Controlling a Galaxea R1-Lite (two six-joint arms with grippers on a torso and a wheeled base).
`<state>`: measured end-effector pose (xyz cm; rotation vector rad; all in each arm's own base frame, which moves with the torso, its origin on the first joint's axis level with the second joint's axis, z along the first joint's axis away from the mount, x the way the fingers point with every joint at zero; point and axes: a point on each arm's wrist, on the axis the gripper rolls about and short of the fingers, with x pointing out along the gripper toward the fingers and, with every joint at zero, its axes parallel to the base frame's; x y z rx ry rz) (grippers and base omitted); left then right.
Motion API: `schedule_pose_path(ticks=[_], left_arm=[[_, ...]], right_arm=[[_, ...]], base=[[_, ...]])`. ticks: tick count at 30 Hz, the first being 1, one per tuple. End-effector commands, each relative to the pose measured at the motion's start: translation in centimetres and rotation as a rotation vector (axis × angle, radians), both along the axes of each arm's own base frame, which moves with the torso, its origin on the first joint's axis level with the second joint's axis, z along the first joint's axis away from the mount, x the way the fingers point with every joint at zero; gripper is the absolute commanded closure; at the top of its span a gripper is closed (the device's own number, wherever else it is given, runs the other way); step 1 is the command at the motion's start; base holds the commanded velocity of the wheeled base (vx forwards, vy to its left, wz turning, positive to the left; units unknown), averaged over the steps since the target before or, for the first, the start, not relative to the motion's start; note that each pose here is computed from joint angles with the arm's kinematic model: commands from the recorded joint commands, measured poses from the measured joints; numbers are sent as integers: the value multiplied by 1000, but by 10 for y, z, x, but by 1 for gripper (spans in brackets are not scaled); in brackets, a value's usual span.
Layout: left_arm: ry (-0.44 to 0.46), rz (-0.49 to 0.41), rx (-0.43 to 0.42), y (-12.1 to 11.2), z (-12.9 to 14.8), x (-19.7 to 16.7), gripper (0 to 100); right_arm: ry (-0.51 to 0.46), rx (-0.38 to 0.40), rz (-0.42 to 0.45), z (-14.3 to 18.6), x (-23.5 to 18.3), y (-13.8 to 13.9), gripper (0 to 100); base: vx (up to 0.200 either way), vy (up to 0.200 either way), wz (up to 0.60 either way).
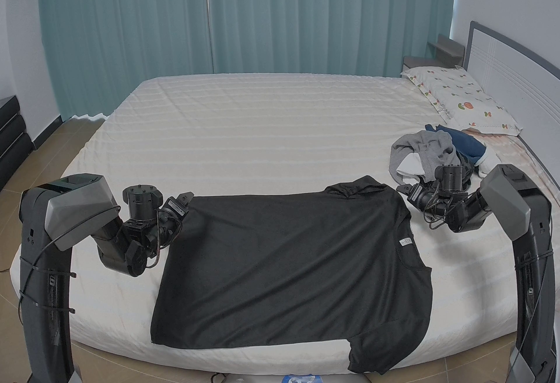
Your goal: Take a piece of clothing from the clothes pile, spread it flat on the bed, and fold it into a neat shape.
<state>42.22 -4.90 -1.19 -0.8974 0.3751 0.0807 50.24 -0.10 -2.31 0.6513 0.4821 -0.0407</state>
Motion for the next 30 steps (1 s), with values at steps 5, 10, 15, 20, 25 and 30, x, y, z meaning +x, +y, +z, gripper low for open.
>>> schedule_pose_path(ticks=[5, 10, 15, 20, 25, 30], left_arm=[[-1, -66, 52, -12, 34, -47, 0], [97, -81, 46, -9, 25, -86, 0], [135, -97, 29, -12, 14, -117, 0], [152, -110, 25, -11, 9, -134, 0], [181, -133, 20, -9, 7, -142, 0], [203, -175, 6, -9, 6, -148, 0]], right_arm=[[41, 47, 73, 60, -120, 3, 0], [44, 46, 100, 54, -163, 10, 0], [50, 63, 117, 40, -197, 13, 0], [93, 167, 129, 17, -217, 18, 0], [77, 191, 147, 5, -229, 16, 0], [108, 202, 163, -4, -230, 17, 0]], base=[[0, 0, 0], [0, 0, 0], [0, 0, 0], [-160, 0, 0], [-200, 0, 0], [-200, 0, 0]])
